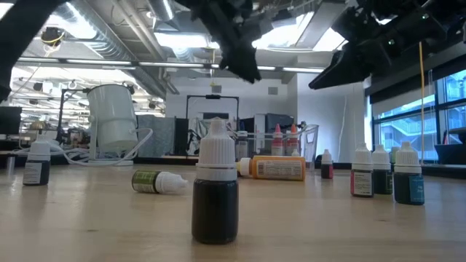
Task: Pick & Place food coloring
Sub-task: Put the large yellow food coloring bottle into the transparent container
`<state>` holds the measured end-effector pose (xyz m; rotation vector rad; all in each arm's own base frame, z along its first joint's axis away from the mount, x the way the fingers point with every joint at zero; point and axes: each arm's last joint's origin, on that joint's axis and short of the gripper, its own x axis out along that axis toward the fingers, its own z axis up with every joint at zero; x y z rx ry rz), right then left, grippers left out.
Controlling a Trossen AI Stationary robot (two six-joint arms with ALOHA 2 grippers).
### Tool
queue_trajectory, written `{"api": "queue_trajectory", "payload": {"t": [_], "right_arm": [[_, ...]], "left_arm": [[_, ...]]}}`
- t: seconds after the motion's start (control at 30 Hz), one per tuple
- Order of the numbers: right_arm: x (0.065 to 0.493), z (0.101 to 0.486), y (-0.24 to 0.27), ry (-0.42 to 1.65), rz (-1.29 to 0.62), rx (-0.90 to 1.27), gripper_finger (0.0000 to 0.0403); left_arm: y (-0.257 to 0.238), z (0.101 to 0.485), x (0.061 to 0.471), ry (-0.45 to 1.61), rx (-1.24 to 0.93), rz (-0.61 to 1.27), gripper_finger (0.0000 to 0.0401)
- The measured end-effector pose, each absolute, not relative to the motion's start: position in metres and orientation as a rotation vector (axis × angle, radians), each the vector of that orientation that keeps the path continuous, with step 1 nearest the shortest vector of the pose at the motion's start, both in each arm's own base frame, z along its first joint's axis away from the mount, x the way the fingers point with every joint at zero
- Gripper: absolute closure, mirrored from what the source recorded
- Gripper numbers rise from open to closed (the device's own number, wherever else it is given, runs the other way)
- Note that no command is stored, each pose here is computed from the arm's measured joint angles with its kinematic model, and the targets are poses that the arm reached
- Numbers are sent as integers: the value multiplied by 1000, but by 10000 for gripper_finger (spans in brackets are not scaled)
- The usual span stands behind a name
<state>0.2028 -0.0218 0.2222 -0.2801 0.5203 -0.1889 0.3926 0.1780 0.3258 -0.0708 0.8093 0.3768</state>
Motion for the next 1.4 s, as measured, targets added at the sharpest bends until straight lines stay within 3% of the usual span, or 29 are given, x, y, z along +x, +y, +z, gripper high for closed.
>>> {"api": "queue_trajectory", "payload": {"t": [0.5,0.8,1.17,1.4], "right_arm": [[229,214,-15,403,25,-130,240],[251,188,-9,450,174,-92,237],[267,172,-1,429,171,-42,124],[276,155,-4,569,8,-18,111]], "left_arm": [[64,273,342,288,-67,220,236],[34,263,326,261,-41,136,239],[34,264,326,254,-40,139,236],[34,264,326,258,-39,139,239]]}}
